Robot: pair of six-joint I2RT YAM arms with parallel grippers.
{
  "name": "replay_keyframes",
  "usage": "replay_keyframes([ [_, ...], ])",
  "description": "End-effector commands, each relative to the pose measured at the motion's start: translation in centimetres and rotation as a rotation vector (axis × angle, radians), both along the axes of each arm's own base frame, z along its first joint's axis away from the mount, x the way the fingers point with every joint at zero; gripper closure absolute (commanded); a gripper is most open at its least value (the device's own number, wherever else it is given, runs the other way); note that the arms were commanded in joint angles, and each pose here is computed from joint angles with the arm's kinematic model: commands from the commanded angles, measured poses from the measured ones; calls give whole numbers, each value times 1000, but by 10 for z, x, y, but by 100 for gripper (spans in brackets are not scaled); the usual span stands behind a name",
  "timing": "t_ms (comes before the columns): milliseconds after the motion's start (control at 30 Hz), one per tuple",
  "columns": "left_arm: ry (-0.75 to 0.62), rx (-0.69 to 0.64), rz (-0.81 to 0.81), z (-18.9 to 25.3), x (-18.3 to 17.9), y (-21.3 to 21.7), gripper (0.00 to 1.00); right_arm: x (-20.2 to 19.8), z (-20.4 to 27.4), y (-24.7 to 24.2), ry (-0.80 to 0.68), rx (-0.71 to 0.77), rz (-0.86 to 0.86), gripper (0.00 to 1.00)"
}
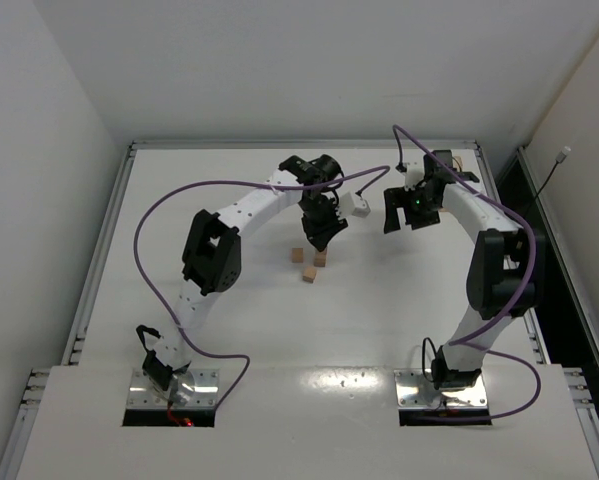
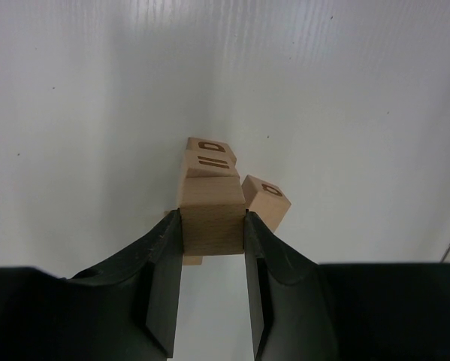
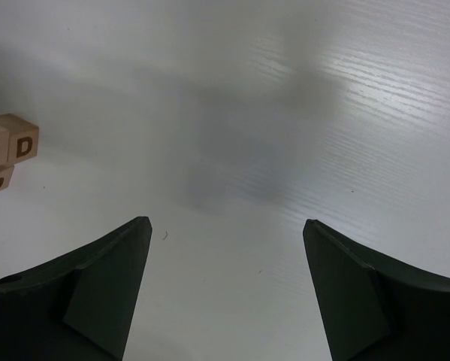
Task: Build the wood block tower
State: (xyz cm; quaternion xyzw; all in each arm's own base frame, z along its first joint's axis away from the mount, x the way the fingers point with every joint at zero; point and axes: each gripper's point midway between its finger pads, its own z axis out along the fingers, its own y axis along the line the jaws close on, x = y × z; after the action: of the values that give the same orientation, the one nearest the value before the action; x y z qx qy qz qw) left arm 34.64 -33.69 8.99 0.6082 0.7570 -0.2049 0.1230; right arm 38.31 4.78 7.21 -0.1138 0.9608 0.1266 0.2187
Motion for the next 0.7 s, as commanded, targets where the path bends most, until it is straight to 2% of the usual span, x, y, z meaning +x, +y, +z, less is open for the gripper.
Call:
replay_keyframes([
  [0, 5, -10, -7, 0, -3, -6, 87, 11, 11, 5, -45, 13, 21, 20],
  [133, 5, -10, -7, 0, -3, -6, 70, 11, 11, 5, -45, 13, 21, 20],
  [300, 10, -10, 2, 0, -4, -6, 58, 11, 11, 5, -45, 13, 21, 20],
  [400, 4, -3, 4, 0, -2, -5, 55, 11, 11, 5, -45, 13, 21, 20],
  [433, 4, -3, 4, 0, -2, -5, 48, 11, 11, 5, -45, 13, 21, 20],
  [667, -35, -38, 12, 22, -1, -7, 46, 9, 8, 5, -35, 13, 20, 20],
])
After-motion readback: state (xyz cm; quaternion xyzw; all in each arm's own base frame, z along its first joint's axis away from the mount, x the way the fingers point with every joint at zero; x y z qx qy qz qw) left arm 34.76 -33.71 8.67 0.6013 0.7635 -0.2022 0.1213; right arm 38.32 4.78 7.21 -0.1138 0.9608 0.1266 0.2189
